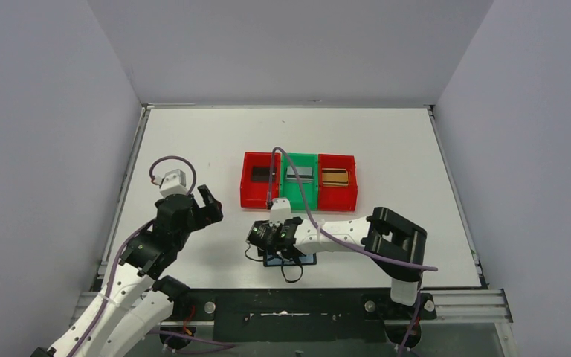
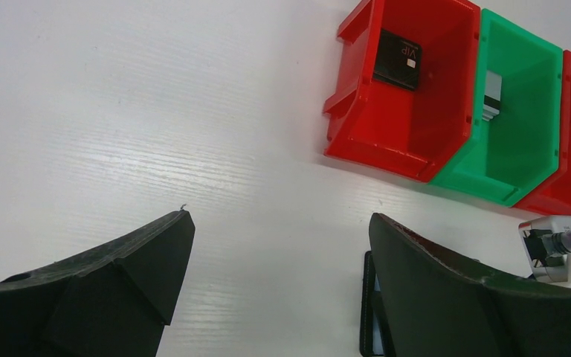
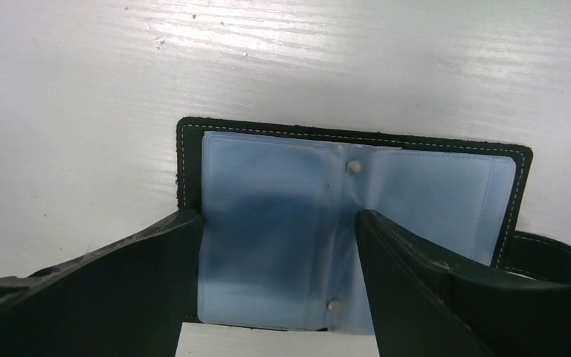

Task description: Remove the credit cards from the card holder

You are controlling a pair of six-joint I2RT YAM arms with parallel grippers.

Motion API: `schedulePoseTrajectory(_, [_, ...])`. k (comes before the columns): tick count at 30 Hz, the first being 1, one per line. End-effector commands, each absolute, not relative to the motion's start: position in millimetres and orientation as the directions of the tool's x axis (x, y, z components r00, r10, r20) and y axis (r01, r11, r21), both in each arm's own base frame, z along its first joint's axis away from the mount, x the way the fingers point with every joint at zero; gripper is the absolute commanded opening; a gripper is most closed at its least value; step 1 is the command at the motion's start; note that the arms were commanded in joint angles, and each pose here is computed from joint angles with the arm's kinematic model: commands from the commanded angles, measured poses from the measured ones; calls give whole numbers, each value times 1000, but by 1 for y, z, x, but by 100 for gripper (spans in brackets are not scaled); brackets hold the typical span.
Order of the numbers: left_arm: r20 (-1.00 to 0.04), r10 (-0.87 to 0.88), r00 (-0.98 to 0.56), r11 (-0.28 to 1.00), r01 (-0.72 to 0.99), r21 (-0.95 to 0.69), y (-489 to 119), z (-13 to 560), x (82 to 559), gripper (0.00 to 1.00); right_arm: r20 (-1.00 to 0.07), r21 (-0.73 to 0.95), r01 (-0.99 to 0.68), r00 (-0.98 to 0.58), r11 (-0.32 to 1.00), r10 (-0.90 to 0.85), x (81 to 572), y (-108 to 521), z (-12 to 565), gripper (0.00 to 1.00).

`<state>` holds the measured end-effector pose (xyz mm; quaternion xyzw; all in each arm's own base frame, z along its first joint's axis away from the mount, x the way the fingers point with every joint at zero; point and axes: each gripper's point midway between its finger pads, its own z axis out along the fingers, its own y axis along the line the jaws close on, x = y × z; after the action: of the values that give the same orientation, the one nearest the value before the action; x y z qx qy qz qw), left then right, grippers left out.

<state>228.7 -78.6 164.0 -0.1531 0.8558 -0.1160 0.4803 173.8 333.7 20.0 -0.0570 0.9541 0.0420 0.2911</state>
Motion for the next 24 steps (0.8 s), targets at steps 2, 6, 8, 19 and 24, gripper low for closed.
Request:
schedulePoseTrajectory(2, [-802, -404, -440, 914, -153, -377, -77, 182, 235, 90, -545, -12, -107, -833, 994, -96, 173, 330, 6, 75])
schedulePoseTrajectory(6, [-800, -402, -445, 914, -150, -376, -78, 181, 235, 90, -523, -60, -100, -845, 993, -117, 169, 323, -7, 69])
schedulePoseTrajectory(8, [-799, -401, -449, 915, -149, -375, -79, 180, 235, 90, -516, -77, -96, -848, 992, -122, 168, 320, -11, 63])
schedulePoseTrajectory(19, [-795, -395, -460, 917, -144, -372, -81, 177, 236, 90, -537, -13, -88, -840, 996, -81, 171, 323, -3, 41])
schedulePoseTrajectory(24, [-794, -393, -463, 917, -141, -372, -82, 177, 236, 90, -545, 51, -107, -836, 993, -62, 173, 331, 3, 33])
